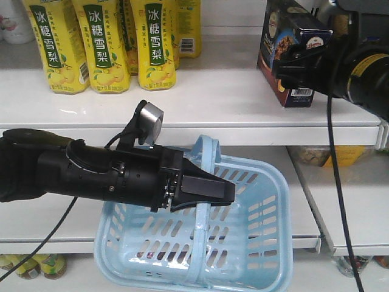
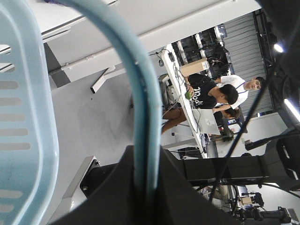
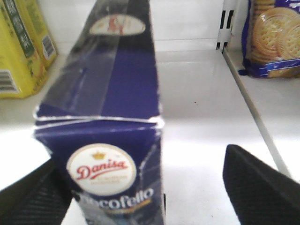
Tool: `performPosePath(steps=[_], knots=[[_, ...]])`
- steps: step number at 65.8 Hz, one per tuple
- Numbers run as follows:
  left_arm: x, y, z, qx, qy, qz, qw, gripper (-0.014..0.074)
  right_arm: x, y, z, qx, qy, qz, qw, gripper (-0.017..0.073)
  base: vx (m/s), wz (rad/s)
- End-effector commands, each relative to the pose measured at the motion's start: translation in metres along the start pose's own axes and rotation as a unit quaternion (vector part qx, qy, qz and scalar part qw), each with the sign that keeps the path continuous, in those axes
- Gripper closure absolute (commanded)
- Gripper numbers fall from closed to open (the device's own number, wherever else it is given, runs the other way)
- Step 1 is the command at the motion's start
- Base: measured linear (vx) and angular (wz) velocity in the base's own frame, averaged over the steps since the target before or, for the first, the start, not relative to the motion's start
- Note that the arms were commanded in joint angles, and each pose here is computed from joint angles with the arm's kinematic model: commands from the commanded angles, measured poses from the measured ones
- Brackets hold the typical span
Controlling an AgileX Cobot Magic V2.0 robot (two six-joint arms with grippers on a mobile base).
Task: Left arm holds basket, right arm returns cookies
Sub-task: 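Lower the box onto the upper shelf beside the drinks and release, then withdraw the open right gripper from the shelf toward the robot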
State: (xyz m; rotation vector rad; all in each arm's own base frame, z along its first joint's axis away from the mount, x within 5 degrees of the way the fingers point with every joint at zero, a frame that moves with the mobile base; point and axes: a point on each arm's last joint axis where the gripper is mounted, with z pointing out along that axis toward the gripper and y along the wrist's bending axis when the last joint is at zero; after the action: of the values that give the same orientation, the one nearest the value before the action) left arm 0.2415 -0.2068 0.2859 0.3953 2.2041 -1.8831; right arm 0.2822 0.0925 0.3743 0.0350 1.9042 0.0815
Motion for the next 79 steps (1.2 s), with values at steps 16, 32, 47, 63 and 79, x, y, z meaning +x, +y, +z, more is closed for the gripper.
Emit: performPosePath(steps=[16, 32, 47, 63, 79], knots=[[-0.009, -0.034, -0.007, 0.072, -0.039, 0.017, 0.997, 0.0600, -0.018, -0.007, -0.039, -0.026, 0.004, -0.023, 0.999, -0.0028, 0.00, 0.00], [-0.009, -0.034, -0.007, 0.072, -0.039, 0.017, 0.997, 0.0600, -0.021, -0.019, -0.070, -0.022, 0.021, -0.053, 0.998, -0.0028, 0.00, 0.00], [-0.009, -0.034, -0.007, 0.072, -0.039, 0.017, 0.997, 0.0600, -0.011, -0.036, -0.111, -0.027, -0.001, -0.086, 0.996, -0.0028, 0.00, 0.00], [-0.009, -0.034, -0.007, 0.072, -0.039, 0.017, 0.997, 0.0600, 0.042, -0.055, -0.145, -0.057, -0.044, -0.095, 0.993, -0.0028, 0.00, 0.00], [-0.009, -0.034, -0.007, 0.072, -0.039, 0.017, 0.997, 0.0600, 0.105, -0.079, -0.180, -0.077, -0.085, -0.076, 0.991, -0.0028, 0.00, 0.00]])
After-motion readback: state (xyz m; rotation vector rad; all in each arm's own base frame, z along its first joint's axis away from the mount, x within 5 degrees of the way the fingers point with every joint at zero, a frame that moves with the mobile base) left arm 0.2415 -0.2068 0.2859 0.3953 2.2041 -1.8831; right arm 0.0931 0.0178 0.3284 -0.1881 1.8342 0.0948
